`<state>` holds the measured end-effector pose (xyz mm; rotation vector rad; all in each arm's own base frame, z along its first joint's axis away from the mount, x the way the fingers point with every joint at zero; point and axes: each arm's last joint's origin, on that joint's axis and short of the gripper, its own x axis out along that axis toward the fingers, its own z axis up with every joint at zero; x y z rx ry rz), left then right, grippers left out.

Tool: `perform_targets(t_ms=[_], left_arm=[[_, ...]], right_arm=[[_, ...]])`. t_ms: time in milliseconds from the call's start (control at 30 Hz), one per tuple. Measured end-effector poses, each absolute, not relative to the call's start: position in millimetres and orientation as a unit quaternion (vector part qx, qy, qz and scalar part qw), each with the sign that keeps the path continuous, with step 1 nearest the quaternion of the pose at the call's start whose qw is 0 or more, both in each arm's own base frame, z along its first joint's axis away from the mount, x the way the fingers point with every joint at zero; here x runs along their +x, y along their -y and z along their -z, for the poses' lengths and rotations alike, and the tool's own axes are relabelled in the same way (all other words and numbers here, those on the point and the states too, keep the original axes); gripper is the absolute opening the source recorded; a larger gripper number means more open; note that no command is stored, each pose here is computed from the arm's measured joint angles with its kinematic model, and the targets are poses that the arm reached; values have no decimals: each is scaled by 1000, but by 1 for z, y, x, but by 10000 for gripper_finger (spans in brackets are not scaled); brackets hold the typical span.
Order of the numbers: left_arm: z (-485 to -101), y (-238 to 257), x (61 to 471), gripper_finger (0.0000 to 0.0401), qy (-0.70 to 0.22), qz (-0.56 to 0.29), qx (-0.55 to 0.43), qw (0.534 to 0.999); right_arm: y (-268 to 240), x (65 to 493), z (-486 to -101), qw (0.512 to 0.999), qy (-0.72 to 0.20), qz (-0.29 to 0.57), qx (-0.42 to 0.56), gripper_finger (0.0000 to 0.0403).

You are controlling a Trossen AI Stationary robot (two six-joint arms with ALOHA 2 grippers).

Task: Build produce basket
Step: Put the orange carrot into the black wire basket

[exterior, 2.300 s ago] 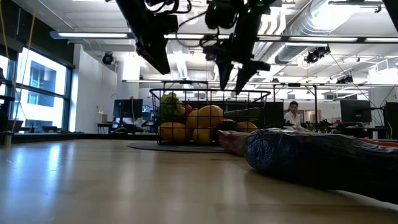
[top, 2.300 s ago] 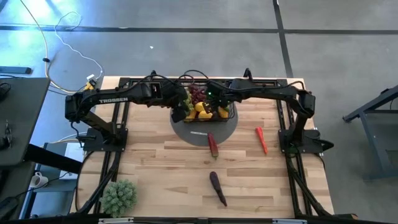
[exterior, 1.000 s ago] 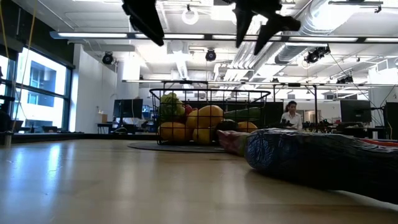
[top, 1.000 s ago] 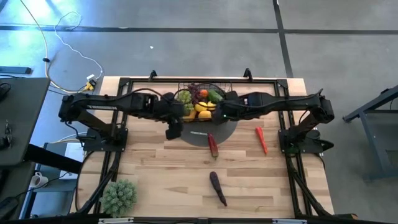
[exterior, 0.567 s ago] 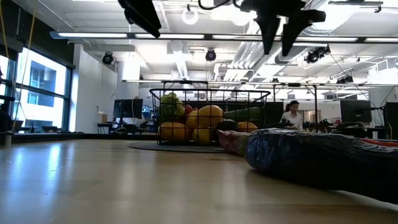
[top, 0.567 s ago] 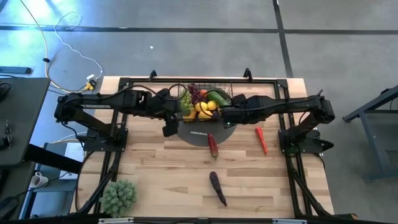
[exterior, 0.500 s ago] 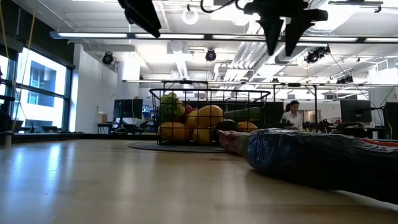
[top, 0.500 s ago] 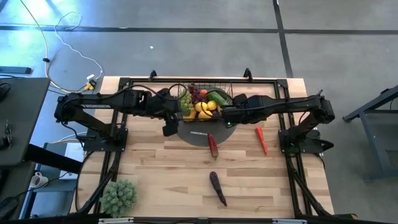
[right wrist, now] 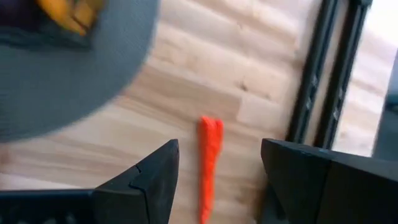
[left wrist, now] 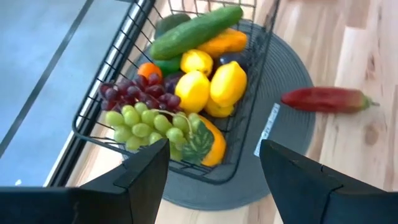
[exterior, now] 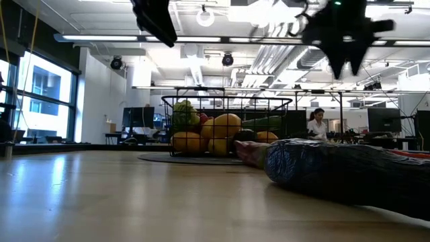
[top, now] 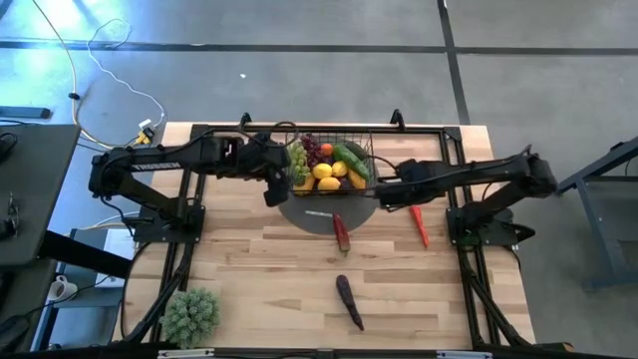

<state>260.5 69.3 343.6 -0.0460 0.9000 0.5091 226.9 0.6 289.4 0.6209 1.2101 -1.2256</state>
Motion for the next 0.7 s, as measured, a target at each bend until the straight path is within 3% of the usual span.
perform_targets(t_ms=[367,700], left_arm=[[-350,-89,262,241,-381,-277,-46,881],[-354,-95,265,241,-344,-296,-63,889]], right_arm=[[6,174,-255,623,-488,476,384,211],[7,162,-212,609,-498,458,415,210]])
